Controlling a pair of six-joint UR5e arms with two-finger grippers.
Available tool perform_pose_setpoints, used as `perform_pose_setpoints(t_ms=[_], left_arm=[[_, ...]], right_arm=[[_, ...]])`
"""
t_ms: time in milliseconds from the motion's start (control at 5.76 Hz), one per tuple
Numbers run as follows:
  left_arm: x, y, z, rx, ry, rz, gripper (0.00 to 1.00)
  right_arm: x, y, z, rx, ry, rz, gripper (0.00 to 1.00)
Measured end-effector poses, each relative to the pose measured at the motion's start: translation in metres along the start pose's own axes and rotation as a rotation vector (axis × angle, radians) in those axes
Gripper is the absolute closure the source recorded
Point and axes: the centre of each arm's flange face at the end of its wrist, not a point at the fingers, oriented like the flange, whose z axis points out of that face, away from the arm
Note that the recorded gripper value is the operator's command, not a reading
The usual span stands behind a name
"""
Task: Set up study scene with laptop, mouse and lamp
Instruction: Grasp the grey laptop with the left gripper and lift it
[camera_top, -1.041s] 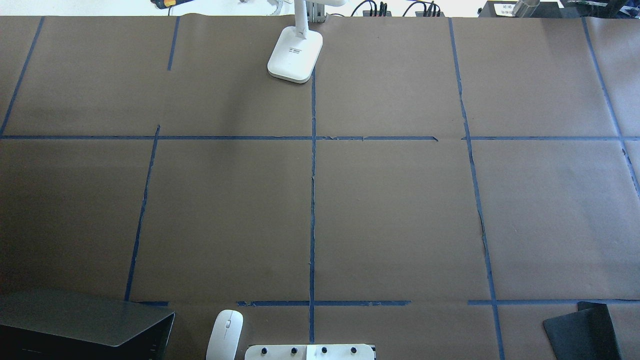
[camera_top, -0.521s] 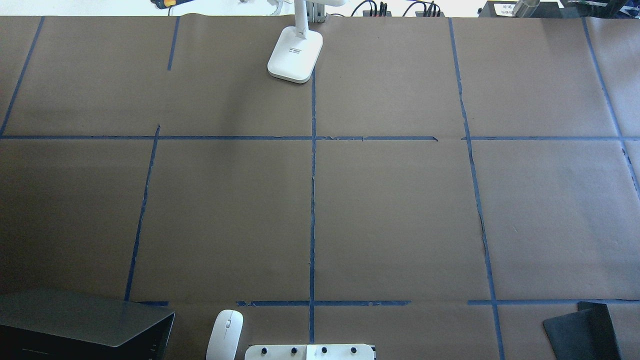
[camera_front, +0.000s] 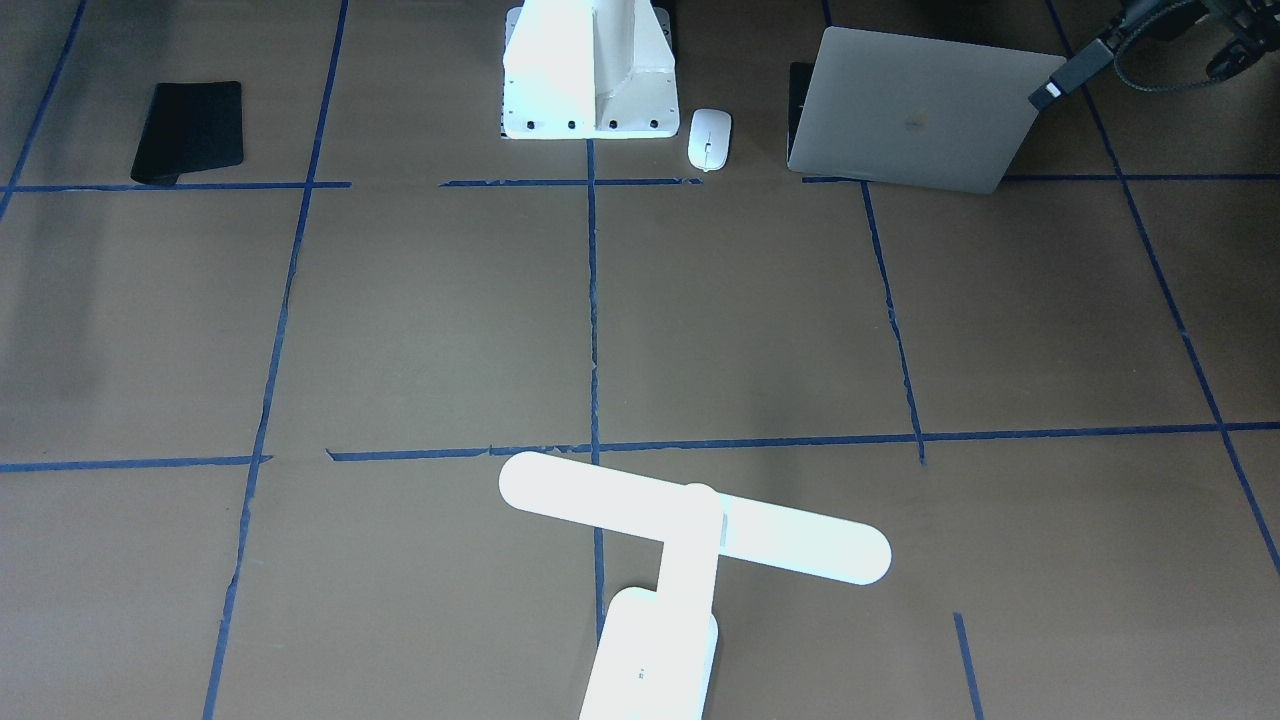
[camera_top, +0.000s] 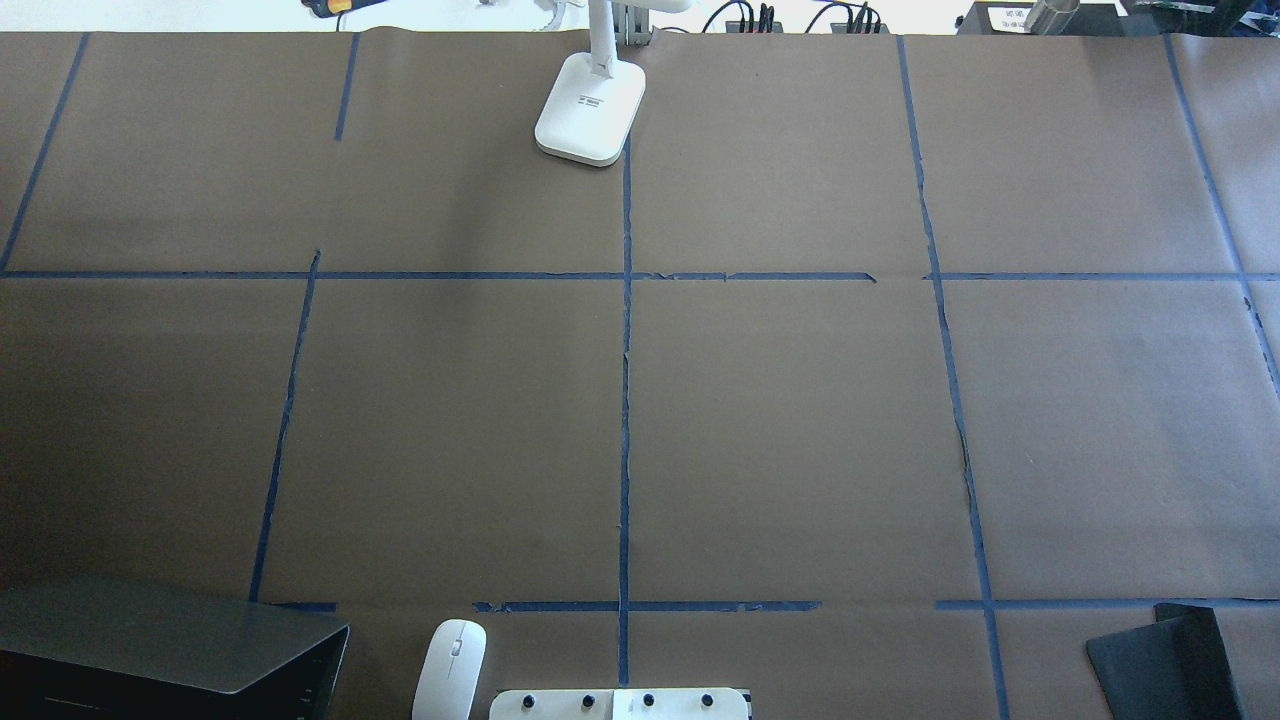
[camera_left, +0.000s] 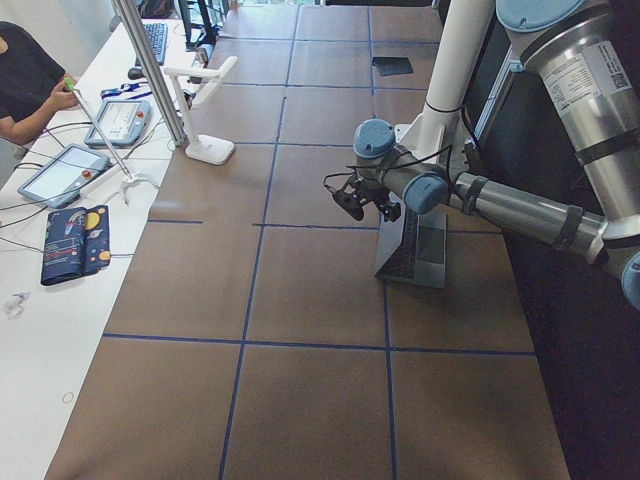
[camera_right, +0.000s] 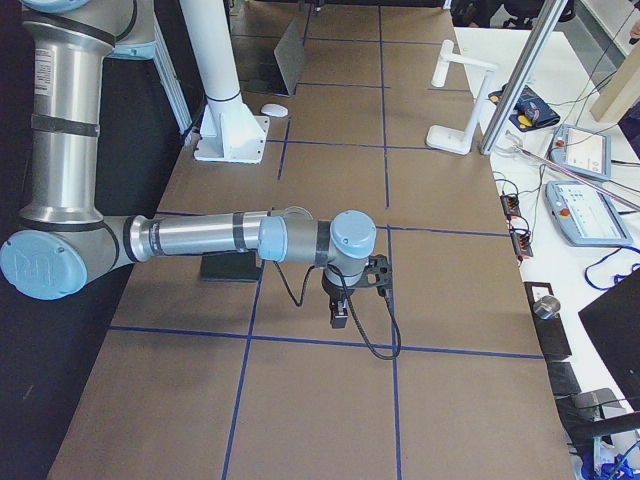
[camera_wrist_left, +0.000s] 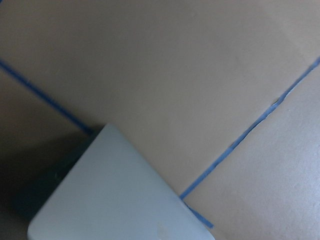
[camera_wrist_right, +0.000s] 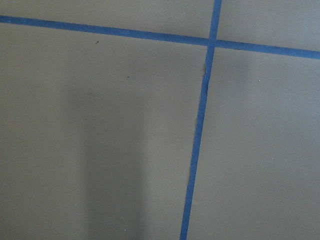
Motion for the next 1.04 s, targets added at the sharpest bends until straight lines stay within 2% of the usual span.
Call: perform_pose_setpoints(t_ms=[347, 521, 694, 1041], left_arm=[[0.009, 0.041, 0.021, 0.044, -0.045, -0.131, 0.00], [0.011, 0.056, 0.021, 0.038, -0.048, -0.188, 0.00], [0.010, 0.069, 0.025, 0.031, -0.066, -0.207, 0.00], [0.001, 0.083, 0.046, 0.064, -0.121, -0.255, 0.00]], right_arm=[[-0.002, -0.001, 0.002, -0.005, 0.002, -0.007, 0.00], [-0.002, -0.001, 0.002, -0.005, 0.003, -0.008, 0.00], [-0.002, 0.000, 0.003, -0.007, 0.002, -0.005, 0.00], [-0.001, 0.002, 0.004, -0.009, 0.001, 0.001, 0.00]])
